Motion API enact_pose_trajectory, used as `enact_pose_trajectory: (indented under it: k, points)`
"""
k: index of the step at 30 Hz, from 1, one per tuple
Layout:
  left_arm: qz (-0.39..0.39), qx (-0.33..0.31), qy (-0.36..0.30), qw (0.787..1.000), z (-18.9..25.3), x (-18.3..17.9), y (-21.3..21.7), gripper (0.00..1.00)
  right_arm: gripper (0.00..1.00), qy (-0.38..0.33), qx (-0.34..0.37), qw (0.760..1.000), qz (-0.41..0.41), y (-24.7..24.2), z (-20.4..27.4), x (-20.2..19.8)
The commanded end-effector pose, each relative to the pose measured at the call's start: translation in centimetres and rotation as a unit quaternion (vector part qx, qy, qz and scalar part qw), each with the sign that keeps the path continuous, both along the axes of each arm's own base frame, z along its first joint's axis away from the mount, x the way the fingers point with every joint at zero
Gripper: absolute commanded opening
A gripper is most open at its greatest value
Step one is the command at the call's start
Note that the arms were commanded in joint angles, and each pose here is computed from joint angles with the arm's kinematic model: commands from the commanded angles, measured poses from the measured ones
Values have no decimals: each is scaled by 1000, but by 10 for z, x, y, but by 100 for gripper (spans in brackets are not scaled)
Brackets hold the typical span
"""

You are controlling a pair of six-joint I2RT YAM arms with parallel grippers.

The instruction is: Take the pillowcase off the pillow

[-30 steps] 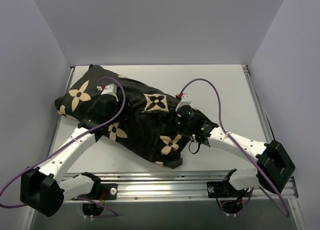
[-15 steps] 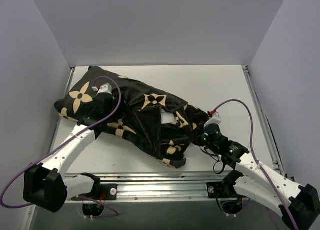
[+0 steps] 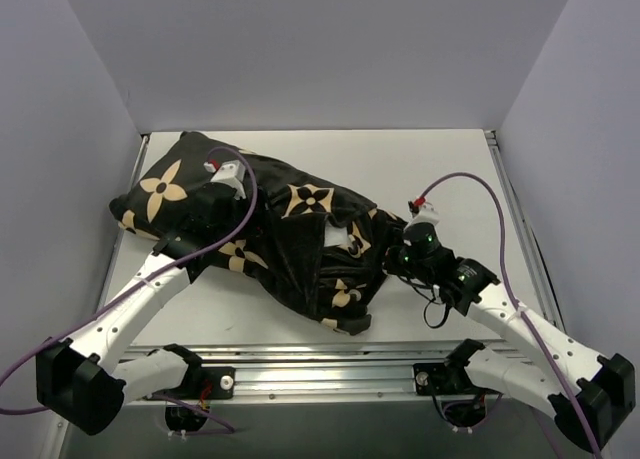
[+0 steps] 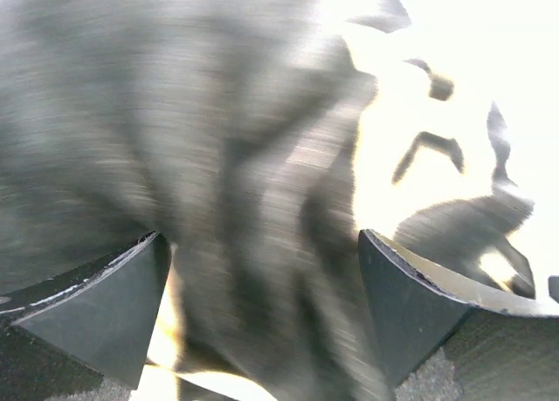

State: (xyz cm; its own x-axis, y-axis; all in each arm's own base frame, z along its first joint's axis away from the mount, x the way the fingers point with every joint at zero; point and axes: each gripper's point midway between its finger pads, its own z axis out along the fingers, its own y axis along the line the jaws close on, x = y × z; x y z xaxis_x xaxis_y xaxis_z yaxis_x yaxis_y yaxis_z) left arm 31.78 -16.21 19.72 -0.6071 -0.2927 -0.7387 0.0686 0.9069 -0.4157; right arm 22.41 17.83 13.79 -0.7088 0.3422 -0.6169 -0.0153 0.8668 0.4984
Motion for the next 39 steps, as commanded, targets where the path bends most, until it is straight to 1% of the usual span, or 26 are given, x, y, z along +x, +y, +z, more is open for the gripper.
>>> enact_pose_trajectory:
  k: [1,4,5,7,8,10,11,12,13,19,24,25,26,28,29,30,31,32,34,35,36,38,39]
  points:
    - [-101,5,-99,990,70,-15,-47,96,52,-66,-44,997,-14,-4,45,35]
    - [-168,21,-130,977,84,-26,-83,96,57,-74,-51,996,-24,5,48,56]
    - [-182,39,-140,973,87,-22,-93,96,59,-78,-49,995,-27,12,48,67]
    - [-191,67,-150,968,89,-21,-108,96,60,-80,-53,995,-34,16,47,78]
    - [-194,89,-150,965,86,-13,-116,96,61,-79,-57,995,-36,21,43,86]
    - [-194,109,-146,964,82,-6,-124,97,61,-79,-57,995,-35,26,40,93]
    - [-205,124,-128,962,67,-4,-132,97,61,-72,-60,995,-31,30,32,96]
    - [-205,124,-131,962,72,-2,-137,97,61,-80,-52,995,-30,35,35,101]
    - [-208,132,-123,961,62,2,-142,97,61,-80,-48,995,-27,39,31,104]
    - [-217,144,-98,961,32,1,-155,97,61,-75,-37,996,-7,47,16,101]
    - [-228,152,-85,958,7,-11,-166,97,61,-59,-66,996,-26,30,-7,101]
    - [-227,160,-77,957,-5,-12,-165,97,61,-53,-70,996,-30,25,-15,99]
    - [-221,162,-70,959,-12,-12,-164,97,59,-51,-73,995,-35,21,-18,99]
    - [-187,187,-58,963,-26,-5,-153,97,55,-49,-83,995,-41,13,-24,97]
    - [-163,198,-41,966,-36,-4,-144,97,48,-44,-90,994,-46,6,-30,95]
    - [-127,220,-40,966,-40,2,-131,97,44,-43,-94,993,-51,2,-32,95]
    - [-110,235,-27,965,-50,2,-123,97,39,-41,-101,992,-55,-4,-35,93]
    - [-91,239,-19,967,-57,2,-117,97,30,-33,-108,992,-59,-11,-43,89]
    - [-61,257,-8,964,-65,4,-102,97,20,-24,-114,990,-78,-29,-49,89]
    - [-43,252,-1,967,-68,6,-96,97,12,-17,-116,989,-88,-37,-54,88]
    - [-33,256,5,966,-73,5,-89,97,8,-3,-122,987,-106,-54,-64,85]
    - [-6,239,12,971,-70,8,-74,97,1,12,-125,984,-127,-71,-71,79]
    - [1,238,20,971,-75,6,-66,97,0,26,-130,982,-137,-82,-81,71]
